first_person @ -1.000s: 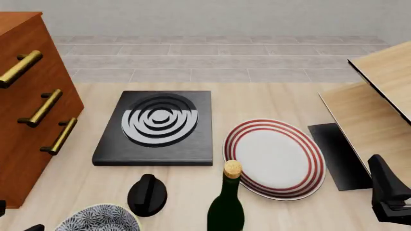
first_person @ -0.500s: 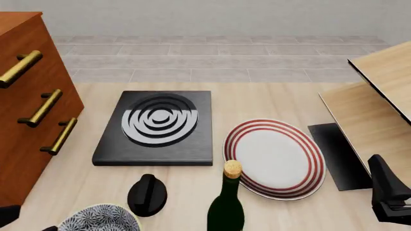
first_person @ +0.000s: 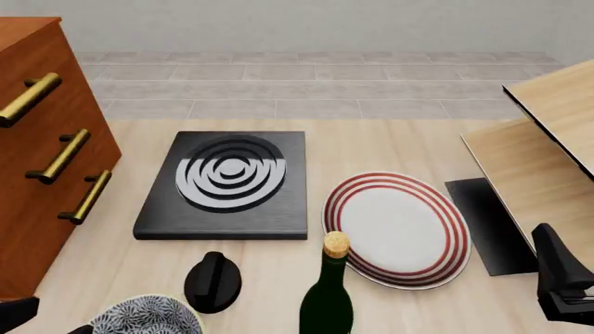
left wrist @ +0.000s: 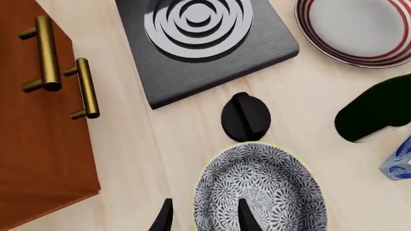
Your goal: Put the bowl on the top of the cabinet.
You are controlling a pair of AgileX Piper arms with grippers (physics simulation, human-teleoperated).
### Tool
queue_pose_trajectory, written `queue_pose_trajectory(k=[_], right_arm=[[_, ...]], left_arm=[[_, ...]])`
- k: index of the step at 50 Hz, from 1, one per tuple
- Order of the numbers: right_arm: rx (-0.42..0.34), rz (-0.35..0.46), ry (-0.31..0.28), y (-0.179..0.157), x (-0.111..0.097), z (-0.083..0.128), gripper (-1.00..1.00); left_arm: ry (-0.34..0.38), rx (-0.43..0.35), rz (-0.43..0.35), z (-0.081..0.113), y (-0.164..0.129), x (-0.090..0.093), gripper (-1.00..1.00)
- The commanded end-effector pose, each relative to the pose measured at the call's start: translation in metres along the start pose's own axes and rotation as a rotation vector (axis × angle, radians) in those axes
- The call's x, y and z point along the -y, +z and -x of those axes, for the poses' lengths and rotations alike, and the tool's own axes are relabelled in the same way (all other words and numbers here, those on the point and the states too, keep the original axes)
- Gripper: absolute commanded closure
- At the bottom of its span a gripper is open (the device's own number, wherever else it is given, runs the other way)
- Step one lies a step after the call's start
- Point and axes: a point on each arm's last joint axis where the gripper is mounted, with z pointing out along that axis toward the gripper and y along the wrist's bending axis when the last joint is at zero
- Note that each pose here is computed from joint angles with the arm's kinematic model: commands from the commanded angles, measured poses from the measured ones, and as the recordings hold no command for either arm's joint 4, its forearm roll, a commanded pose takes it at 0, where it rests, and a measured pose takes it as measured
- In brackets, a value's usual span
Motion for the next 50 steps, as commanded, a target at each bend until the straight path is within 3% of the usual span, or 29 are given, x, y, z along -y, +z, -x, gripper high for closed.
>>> queue_pose_trajectory(k=[1, 50], right_arm=[[0.000, 0.000, 0.000, 0.000, 0.000, 0.000, -1.00], [0.000, 0.000, 0.000, 0.000, 0.000, 0.000, -1.00]], left_arm=[[0.010, -0.005, 0.006, -0.006, 0.006, 0.000, -1.00], [0.057, -0.045, 0.031, -0.025, 0.034, 0.000, -1.00]])
